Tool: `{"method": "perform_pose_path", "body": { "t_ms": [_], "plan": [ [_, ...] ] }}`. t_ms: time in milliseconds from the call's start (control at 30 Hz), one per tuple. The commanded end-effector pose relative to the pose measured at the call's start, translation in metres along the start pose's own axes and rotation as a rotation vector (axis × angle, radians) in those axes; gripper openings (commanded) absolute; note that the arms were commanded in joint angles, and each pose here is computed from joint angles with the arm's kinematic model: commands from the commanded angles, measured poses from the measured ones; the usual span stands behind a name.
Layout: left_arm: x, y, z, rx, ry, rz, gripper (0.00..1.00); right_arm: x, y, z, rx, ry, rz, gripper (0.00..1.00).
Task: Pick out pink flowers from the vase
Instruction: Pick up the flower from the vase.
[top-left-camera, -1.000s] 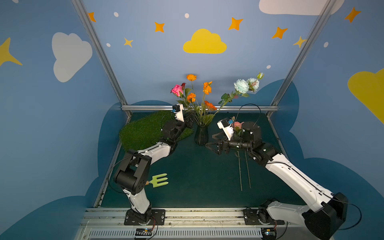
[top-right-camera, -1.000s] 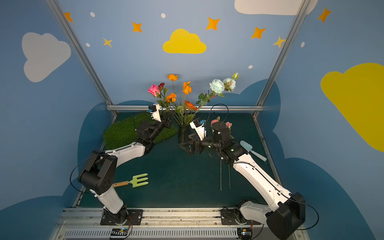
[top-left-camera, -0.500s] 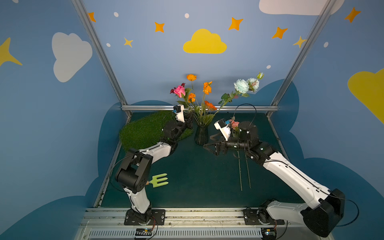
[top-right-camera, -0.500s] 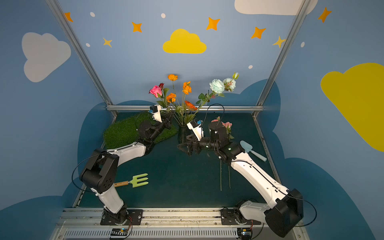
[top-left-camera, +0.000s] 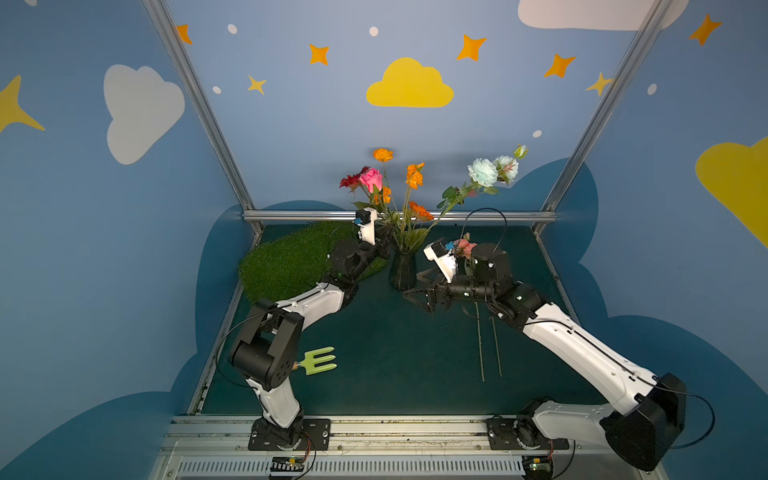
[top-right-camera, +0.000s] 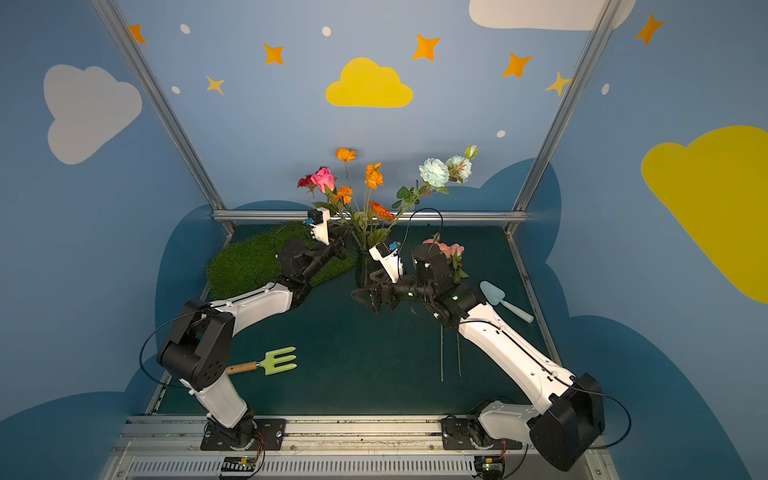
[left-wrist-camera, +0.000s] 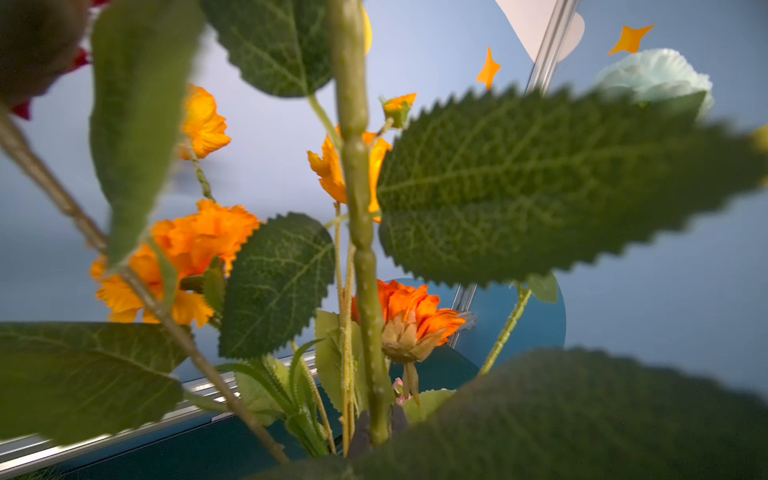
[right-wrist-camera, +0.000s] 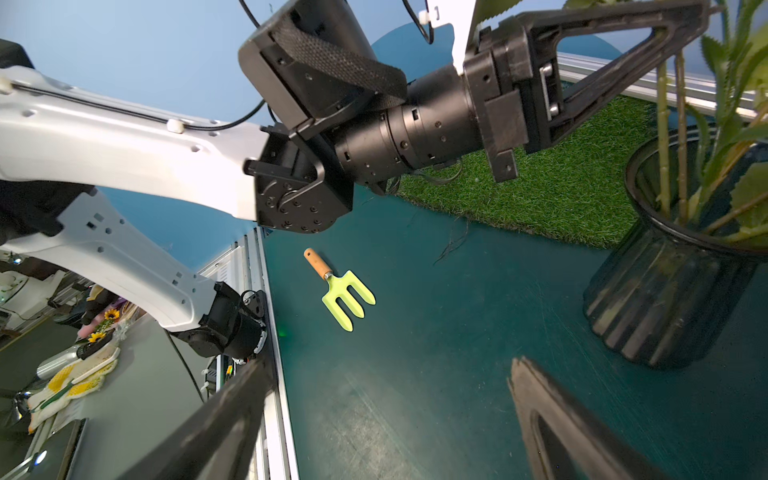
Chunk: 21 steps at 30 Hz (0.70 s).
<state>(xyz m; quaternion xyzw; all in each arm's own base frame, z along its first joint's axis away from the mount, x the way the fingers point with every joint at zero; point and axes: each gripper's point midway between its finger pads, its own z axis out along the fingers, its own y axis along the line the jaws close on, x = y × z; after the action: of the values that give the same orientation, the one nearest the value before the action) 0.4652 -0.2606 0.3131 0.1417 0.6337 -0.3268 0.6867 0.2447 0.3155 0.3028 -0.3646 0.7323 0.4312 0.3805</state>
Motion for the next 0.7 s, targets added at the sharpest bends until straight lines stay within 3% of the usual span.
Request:
{"method": "perform_pose_path", "body": {
  "t_ms": [0, 667],
  "plan": [
    [-0.023, -0.019, 0.0, 0.025, -0.006, 0.099, 0.02, -0.013, 0.006, -0.007, 0.007, -0.033, -0.027, 0.93],
    [-0.077, -0.049, -0.016, 0.057, -0.052, 0.199, 0.02, -0.015, 0.011, -0.017, 0.029, -0.051, -0.033, 0.93]
  ]
}}
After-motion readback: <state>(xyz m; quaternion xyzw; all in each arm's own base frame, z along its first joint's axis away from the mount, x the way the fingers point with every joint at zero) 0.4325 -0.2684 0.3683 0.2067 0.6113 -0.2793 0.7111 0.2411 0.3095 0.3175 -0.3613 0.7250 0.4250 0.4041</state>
